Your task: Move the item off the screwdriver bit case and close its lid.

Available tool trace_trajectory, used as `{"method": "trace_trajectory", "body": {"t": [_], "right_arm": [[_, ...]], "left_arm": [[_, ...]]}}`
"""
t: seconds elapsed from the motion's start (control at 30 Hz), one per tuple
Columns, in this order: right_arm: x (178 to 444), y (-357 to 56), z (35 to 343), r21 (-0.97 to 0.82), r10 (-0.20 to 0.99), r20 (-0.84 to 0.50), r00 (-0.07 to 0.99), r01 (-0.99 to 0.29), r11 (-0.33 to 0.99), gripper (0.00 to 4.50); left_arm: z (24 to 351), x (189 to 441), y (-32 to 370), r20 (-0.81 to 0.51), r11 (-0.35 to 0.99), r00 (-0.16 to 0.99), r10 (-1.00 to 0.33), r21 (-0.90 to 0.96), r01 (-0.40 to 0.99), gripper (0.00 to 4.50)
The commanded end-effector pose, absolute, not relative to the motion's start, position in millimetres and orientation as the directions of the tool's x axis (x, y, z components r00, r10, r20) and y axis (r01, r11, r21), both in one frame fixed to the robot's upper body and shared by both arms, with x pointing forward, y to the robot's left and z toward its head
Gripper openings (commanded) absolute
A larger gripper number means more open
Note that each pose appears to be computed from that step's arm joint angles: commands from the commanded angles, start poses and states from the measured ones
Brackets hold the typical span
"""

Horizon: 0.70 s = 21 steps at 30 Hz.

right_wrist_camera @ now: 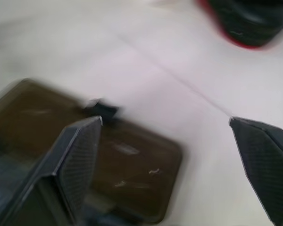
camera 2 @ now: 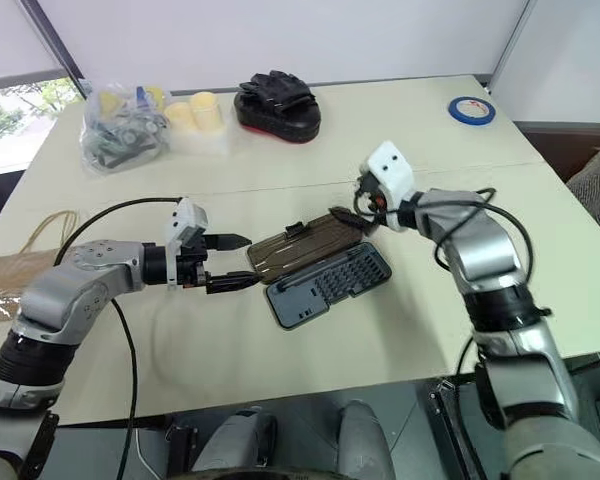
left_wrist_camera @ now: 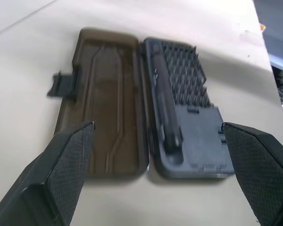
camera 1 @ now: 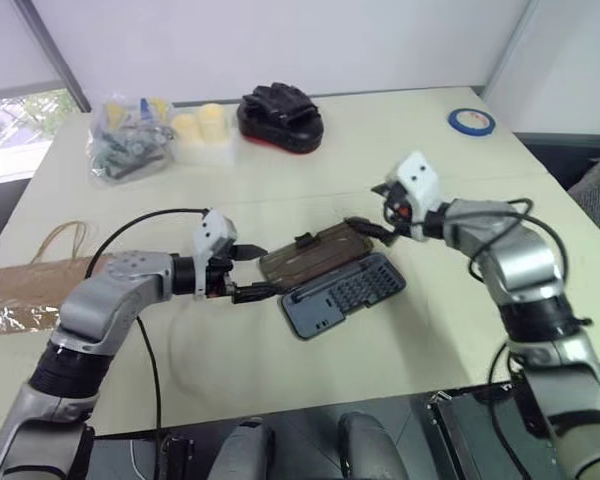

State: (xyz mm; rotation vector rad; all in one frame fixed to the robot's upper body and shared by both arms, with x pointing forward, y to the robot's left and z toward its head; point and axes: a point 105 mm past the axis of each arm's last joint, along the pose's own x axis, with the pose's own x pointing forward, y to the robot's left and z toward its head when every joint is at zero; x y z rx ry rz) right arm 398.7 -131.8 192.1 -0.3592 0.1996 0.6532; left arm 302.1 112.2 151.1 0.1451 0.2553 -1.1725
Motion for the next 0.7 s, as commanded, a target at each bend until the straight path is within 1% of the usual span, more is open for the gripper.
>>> {"method": "trace_trajectory", "body": {"t": [0.03, 0.13, 0.23, 0.3, 0.37, 0.6, 0.67, 0.7], "right_arm": [[419.3, -133.8, 190.7, -0.282, 0.458, -0.321, 0.829, -0.545, 0.789, 4.48], [430.8, -136.1, 179.2, -0.331, 0.379, -0.376, 0.845, -0.505, 0.797, 4.48], [435.9, -137.8, 165.9, -0.343, 0.339, -0.428, 0.838, -0.498, 0.796, 4.48], [435.0, -140.2, 154.1, -0.318, 0.325, -0.477, 0.817, -0.504, 0.803, 4.48], [436.0, -143.8, 147.7, -0.330, 0.300, -0.496, 0.815, -0.497, 0.803, 4.48], [438.6, -145.1, 139.4, -0.305, 0.280, -0.523, 0.805, -0.483, 0.821, 4.48], [438.6, -145.2, 137.5, -0.309, 0.270, -0.530, 0.804, -0.480, 0.821, 3.97], [438.3, -144.7, 136.7, -0.310, 0.269, -0.532, 0.803, -0.480, 0.821, 3.58]], "left_arm": [[156.7, 302.8, 111.0, -0.258, 0.386, 0.378, -0.889, 0.023, 0.922, 4.50], [157.2, 304.7, 111.7, -0.248, 0.405, 0.399, -0.883, 0.028, 0.914, 4.50], [157.1, 305.6, 113.5, -0.246, 0.419, 0.413, -0.877, 0.034, 0.908, 4.50], [156.7, 305.4, 115.1, -0.246, 0.429, 0.424, -0.871, 0.035, 0.902, 4.50], [156.2, 304.9, 116.0, -0.247, 0.436, 0.431, -0.868, 0.037, 0.899, 4.50], [155.0, 303.1, 116.3, -0.246, 0.450, 0.447, -0.860, 0.047, 0.892, 4.50], [155.4, 303.2, 116.1, -0.245, 0.451, 0.449, -0.860, 0.048, 0.891, 4.50], [155.6, 303.3, 116.0, -0.244, 0.452, 0.449, -0.859, 0.049, 0.891, 4.50]]}}
